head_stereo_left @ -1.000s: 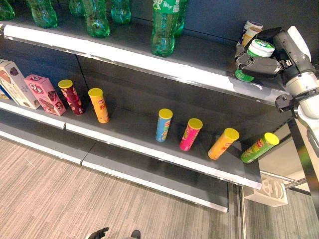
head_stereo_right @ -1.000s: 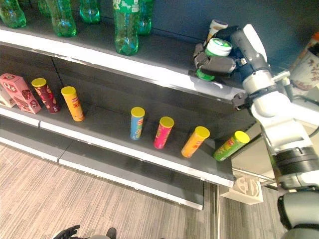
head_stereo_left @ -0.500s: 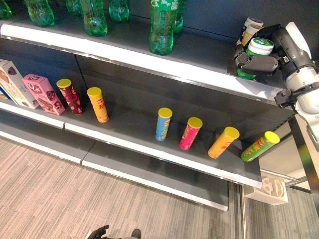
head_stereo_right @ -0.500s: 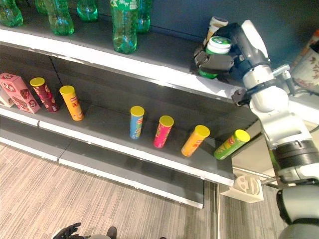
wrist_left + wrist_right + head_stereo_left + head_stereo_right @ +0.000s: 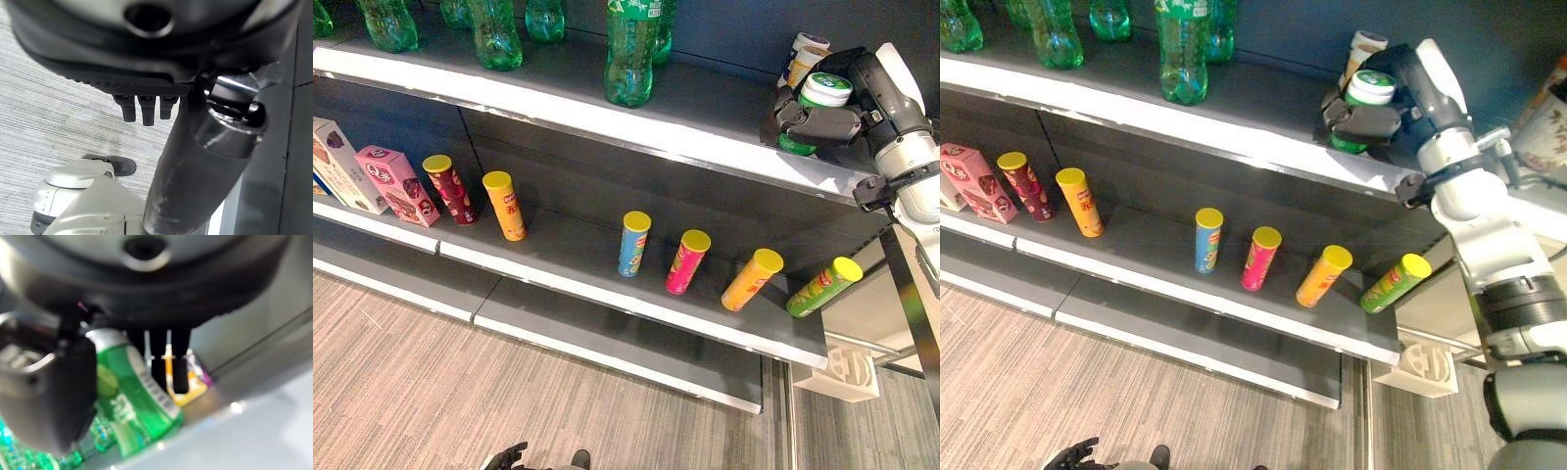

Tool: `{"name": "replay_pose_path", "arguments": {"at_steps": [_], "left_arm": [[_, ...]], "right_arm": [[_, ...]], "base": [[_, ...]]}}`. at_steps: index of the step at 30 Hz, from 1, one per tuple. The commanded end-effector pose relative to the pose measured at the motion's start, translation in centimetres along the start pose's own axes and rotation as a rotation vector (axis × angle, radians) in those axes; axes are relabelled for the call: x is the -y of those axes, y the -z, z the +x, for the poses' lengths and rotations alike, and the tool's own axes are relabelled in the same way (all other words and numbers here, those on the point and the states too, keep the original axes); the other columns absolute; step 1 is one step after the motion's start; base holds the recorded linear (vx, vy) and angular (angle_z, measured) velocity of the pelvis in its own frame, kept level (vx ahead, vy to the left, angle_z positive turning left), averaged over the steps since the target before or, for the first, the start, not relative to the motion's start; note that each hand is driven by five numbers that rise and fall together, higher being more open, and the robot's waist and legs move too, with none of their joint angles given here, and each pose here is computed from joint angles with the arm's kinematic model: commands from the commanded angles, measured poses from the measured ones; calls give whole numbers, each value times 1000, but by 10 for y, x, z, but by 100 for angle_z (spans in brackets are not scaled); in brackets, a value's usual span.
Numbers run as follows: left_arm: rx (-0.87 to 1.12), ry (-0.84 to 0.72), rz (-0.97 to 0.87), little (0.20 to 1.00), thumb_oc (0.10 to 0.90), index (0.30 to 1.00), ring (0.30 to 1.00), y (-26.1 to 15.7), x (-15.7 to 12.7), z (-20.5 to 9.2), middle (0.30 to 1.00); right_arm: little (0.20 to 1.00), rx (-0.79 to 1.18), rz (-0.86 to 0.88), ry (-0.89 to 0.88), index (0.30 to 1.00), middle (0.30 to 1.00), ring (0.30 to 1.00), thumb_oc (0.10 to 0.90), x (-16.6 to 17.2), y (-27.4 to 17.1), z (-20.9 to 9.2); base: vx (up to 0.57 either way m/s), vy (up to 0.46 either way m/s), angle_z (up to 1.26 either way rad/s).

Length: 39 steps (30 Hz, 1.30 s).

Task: Put the goods on the table back onto the shelves and tidy them up.

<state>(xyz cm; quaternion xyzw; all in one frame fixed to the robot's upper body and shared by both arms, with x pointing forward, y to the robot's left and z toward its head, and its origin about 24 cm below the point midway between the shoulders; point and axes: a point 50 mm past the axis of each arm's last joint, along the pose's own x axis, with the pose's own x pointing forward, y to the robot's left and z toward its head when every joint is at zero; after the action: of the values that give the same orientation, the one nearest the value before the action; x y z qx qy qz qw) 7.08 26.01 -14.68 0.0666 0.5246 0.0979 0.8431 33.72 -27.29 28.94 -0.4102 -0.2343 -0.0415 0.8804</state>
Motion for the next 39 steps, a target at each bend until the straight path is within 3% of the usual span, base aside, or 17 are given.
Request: {"name": "replay_pose_path", "arguments": {"at_steps": [1, 14, 20, 30, 39], "left_arm": [[56, 40, 57, 900, 800, 900, 900, -13, 4, 1, 900], [61, 60, 53, 900, 800, 900, 900, -12, 6, -1, 900], [53, 54, 59, 900, 800, 900, 900, -12, 5, 0, 900], [23, 24, 60, 900, 800, 900, 900, -8, 3, 2, 900], [-12, -6, 50, 900, 800, 900, 900, -3, 2, 4, 900]], "right_arm": [[900, 174, -14, 182, 900, 900, 900, 800, 51, -49, 16], [900, 190, 15, 181, 900, 900, 900, 800, 50, -51, 16], [900, 271, 69, 265, 900, 900, 900, 800, 58, -61, 7], [900, 621, 133, 513, 900, 900, 900, 800, 96, -118, -30], [900, 720, 107, 621, 900, 900, 900, 800, 112, -124, -64]], "base": [[0, 0, 0], [0, 0, 0], [0, 0, 0], [0, 0, 0], [9, 14, -13]]}}
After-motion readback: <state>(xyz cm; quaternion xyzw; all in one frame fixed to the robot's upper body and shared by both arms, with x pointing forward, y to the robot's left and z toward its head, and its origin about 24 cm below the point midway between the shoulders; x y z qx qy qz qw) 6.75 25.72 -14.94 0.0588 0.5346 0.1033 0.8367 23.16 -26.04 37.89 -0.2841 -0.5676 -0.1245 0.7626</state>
